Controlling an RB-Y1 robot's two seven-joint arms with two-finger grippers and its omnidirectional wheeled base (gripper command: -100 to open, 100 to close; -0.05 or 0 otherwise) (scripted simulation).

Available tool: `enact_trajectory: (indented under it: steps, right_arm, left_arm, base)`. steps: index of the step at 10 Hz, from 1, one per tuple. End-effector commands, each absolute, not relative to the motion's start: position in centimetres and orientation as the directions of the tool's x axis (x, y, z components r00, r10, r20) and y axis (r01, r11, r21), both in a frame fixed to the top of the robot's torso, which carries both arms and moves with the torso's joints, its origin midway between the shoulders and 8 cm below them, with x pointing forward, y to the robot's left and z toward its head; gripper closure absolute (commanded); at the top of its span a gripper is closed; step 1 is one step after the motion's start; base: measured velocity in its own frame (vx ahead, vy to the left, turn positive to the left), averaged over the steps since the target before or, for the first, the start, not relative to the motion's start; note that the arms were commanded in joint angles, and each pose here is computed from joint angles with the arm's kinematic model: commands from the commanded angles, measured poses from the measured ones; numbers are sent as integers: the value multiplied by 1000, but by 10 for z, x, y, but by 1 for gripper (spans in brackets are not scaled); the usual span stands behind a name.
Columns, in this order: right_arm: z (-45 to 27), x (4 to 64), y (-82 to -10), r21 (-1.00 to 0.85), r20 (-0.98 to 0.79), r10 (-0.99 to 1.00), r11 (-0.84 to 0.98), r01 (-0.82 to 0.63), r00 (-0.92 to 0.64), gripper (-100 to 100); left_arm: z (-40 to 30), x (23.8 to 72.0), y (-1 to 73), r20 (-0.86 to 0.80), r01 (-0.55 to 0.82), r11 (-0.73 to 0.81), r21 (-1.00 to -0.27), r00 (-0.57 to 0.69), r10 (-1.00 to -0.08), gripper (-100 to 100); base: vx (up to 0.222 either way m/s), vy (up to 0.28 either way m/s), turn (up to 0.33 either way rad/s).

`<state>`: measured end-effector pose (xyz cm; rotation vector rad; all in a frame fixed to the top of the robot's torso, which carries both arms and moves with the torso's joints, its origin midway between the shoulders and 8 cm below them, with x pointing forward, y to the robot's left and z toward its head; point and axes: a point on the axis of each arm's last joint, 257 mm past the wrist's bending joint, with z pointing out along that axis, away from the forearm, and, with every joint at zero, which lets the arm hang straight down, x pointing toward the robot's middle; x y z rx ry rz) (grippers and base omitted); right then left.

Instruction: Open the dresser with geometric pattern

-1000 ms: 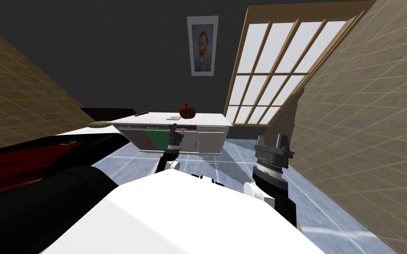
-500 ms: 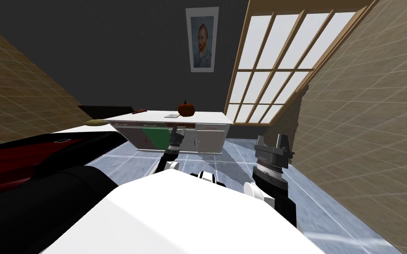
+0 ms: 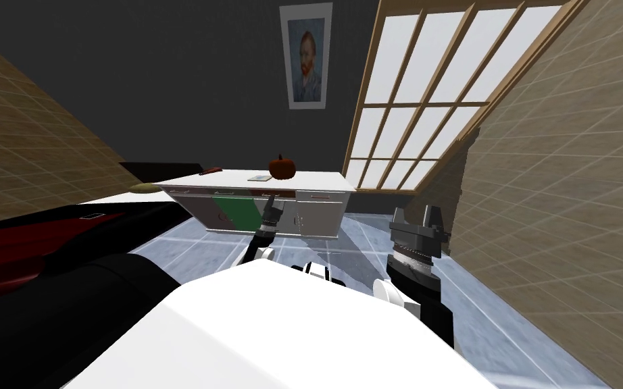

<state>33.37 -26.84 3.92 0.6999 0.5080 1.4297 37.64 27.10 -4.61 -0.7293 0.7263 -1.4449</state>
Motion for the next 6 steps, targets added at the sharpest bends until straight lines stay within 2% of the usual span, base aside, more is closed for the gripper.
enact_trajectory:
  steps: [1, 6]
  right_arm:
    - [39, 334, -268, 703, 92, 991, 2, -711, 93, 0]
    - [39, 334, -268, 703, 92, 991, 2, -711, 93, 0]
  left_arm:
    - [-61, 378, 275, -12, 596, 10, -803, 1, -1000, -100]
    - [-90, 383, 283, -35, 600, 29, -799, 2, -999, -100]
  base:
    - [93, -96, 31]
    - [120, -88, 31]
